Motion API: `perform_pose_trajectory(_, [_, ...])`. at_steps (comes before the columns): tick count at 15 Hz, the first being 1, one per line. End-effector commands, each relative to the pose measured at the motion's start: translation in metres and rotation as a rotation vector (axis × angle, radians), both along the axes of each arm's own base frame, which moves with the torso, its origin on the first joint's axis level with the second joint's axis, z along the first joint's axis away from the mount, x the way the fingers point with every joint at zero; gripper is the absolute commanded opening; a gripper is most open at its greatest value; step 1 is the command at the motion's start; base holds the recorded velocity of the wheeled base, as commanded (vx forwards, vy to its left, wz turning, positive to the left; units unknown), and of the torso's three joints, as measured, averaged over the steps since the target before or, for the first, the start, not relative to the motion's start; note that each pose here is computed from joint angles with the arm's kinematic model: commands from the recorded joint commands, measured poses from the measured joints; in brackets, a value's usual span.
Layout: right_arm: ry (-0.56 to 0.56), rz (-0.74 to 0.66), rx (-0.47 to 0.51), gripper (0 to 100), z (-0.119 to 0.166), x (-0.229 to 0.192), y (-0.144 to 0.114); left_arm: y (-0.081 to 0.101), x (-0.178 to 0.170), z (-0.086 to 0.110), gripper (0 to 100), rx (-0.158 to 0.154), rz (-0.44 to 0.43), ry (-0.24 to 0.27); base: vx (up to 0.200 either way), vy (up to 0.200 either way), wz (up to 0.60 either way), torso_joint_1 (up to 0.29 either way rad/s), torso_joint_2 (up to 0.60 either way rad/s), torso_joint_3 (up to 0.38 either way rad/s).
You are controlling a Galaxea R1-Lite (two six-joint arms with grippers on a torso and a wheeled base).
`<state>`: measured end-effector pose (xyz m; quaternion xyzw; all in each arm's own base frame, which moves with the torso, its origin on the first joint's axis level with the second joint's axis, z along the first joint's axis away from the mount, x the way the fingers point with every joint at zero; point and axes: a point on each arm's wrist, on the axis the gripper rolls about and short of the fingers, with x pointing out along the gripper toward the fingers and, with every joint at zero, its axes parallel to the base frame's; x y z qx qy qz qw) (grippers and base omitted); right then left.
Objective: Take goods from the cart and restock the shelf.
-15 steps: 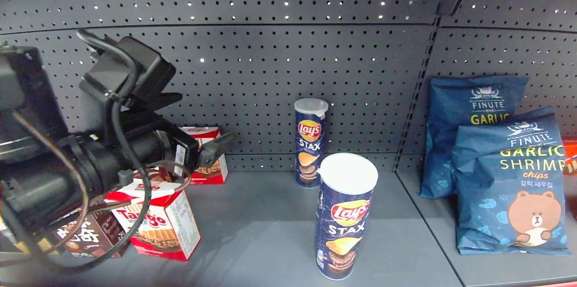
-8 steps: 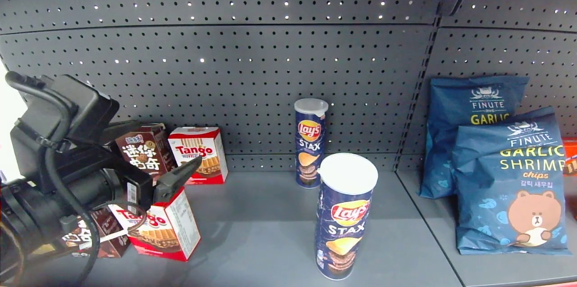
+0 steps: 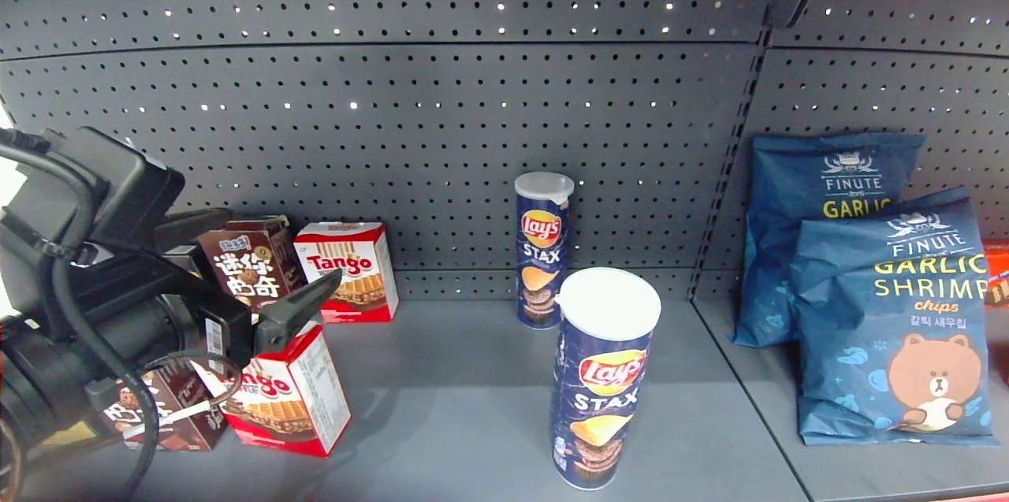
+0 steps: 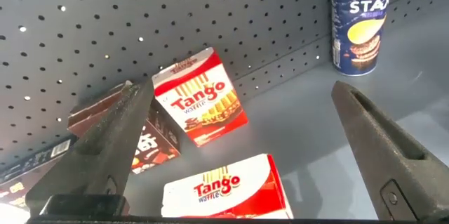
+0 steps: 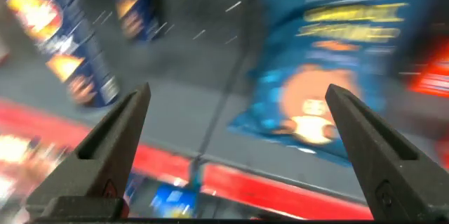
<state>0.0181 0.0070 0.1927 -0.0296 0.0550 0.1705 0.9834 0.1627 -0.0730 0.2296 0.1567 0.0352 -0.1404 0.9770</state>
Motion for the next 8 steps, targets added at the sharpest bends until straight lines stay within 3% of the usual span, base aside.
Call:
perform_pose_trajectory(1, [0.164, 0.128, -0.046, 100, -0.001, 0.034, 0.012, -0.001, 0.003, -0.001, 100, 0.006, -0.001, 0.007, 0.0, 0.0, 0.0, 0.0, 0.0, 0.0])
perform_pose_trajectory(3, [0.264, 0.206, -0.078, 100, -0.009, 0.056, 0.025, -0.002, 0.005, 0.001, 100, 0.005, -0.001, 0.001, 0.0, 0.0, 0.0, 0.0, 0.0, 0.0])
perform_pose_trajectory(8, [0.384, 0.235, -0.121, 100, -0.027, 0.109, 0.065, -0.005, 0.009, 0.011, 100, 0.0, -0.008, -0.022, 0.0, 0.0, 0.0, 0.0, 0.0, 0.0])
